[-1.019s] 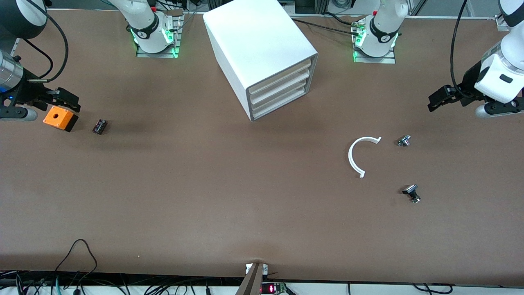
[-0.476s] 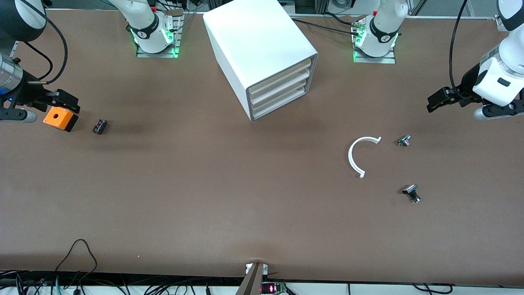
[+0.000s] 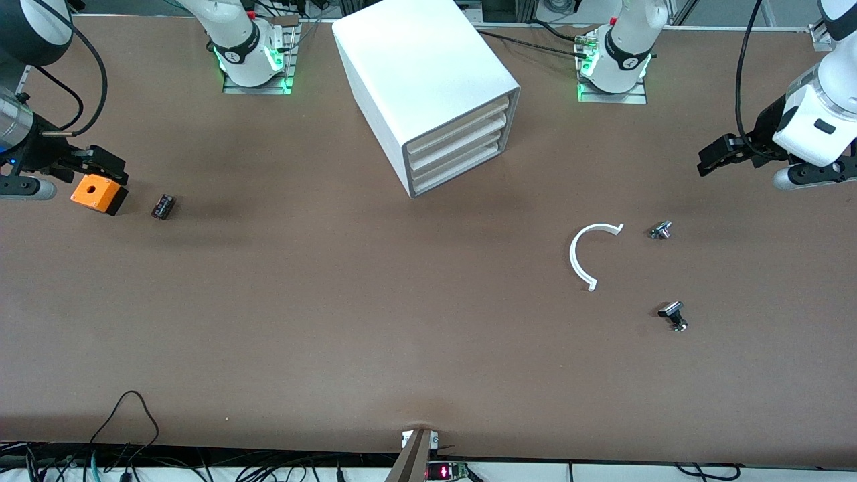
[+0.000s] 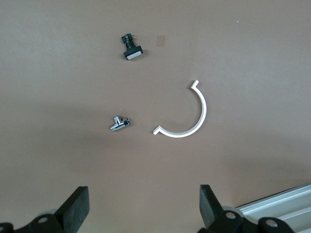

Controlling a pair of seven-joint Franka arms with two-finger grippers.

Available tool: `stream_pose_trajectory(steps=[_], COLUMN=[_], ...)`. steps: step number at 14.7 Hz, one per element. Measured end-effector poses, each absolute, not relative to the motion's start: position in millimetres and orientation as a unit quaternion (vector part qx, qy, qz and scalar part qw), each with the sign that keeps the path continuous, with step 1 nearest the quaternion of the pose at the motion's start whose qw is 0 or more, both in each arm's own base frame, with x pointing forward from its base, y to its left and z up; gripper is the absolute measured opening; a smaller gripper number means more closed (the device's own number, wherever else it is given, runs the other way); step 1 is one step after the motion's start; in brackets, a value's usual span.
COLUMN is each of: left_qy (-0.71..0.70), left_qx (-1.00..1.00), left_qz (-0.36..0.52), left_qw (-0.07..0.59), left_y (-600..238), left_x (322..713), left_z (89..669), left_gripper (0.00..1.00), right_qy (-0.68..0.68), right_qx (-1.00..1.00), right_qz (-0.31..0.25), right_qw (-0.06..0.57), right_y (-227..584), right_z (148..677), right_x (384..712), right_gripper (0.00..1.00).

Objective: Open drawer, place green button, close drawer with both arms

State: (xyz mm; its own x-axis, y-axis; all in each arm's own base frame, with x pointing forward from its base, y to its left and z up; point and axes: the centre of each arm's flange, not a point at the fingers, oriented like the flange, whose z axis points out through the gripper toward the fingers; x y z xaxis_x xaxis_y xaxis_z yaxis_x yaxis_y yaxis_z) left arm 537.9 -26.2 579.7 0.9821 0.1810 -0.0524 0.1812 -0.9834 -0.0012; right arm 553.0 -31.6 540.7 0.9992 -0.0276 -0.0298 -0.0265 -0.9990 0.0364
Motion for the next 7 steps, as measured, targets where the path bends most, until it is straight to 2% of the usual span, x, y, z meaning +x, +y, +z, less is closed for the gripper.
stream_pose_trajectory(steps=[7], left_qy=[0.091], left_qx=[0.995], left_qz=[-0.03], left_qw=[0.002], left_y=[-26.7], left_x=[537.8], left_z=[589.4], left_gripper=[1.0], right_qy=[-0.013], right_qx=[1.0], right_qz=[-0.015], right_qw=[0.018], right_y=[-31.6], right_z=[540.9], right_x=[553.0], right_gripper=[1.0])
